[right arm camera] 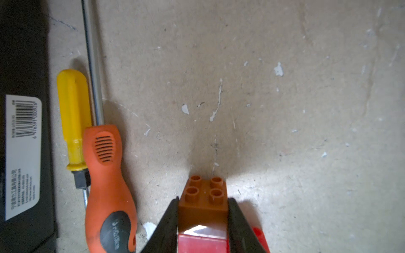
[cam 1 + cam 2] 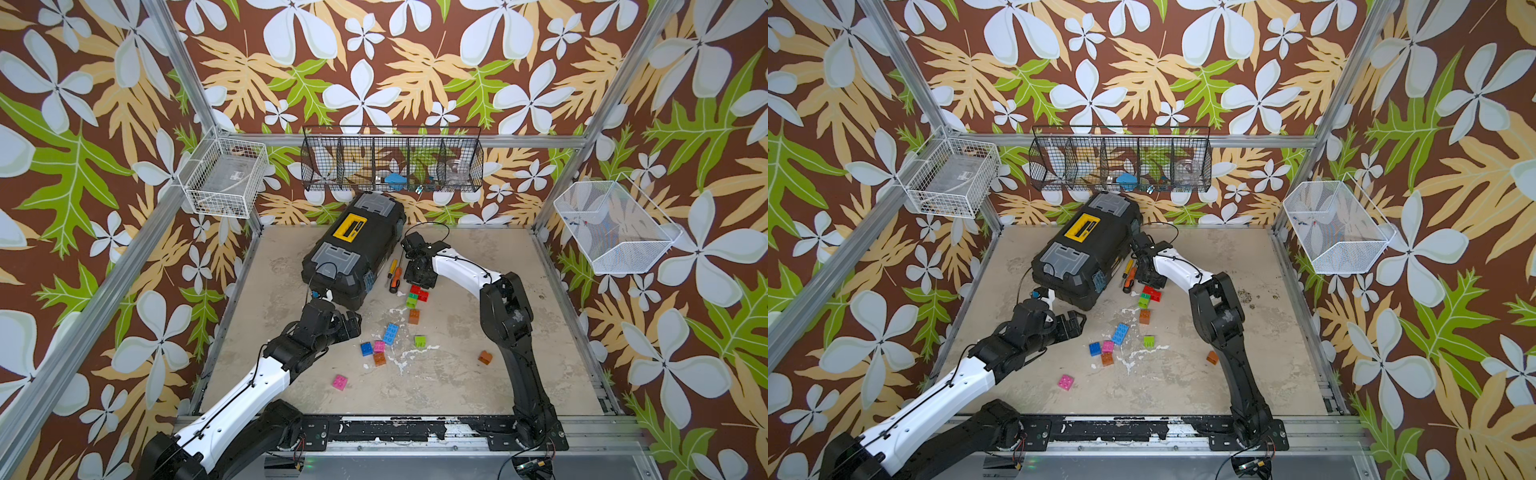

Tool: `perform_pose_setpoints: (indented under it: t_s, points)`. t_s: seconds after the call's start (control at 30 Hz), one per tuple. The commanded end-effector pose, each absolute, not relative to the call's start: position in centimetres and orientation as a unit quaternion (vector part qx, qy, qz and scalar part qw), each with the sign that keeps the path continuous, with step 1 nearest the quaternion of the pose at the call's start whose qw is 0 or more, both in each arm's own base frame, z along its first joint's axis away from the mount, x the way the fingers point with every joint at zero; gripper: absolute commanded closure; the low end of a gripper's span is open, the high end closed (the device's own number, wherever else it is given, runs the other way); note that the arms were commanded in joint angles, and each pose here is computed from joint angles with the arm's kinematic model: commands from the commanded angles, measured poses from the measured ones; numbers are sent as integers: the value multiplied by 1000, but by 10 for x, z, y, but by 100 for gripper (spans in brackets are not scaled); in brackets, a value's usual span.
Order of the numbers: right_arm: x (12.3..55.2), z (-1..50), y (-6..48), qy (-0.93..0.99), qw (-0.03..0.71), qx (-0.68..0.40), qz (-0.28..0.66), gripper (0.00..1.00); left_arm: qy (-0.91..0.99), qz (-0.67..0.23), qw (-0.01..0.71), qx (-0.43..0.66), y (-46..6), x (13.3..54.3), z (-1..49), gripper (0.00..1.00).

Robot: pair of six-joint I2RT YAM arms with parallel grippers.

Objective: Assemble the letter h with lego
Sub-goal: Pick up the lego brick from the center of the board, then assemble the lego brick with the lego brick.

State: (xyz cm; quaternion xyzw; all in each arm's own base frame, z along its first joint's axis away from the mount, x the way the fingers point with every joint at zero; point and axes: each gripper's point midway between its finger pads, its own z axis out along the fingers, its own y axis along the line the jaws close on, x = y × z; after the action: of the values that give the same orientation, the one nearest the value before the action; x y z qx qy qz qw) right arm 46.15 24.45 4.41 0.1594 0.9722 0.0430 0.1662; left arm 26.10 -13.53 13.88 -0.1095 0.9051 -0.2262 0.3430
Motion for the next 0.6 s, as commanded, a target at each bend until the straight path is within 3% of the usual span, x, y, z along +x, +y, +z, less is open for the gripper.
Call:
perform_pose_setpoints:
  t_s: [0.0, 0.3, 0.57]
  points:
    - [461, 53, 246, 974, 171, 144, 44, 67, 903, -231, 349, -102, -138, 264, 150, 4]
    - [447, 127, 262, 964, 233, 97, 87, 67, 872, -298, 387, -42, -167, 275, 214, 2]
    - [396, 190, 275, 949, 267, 55, 156, 67, 795, -459, 390, 67, -226, 267, 262, 0]
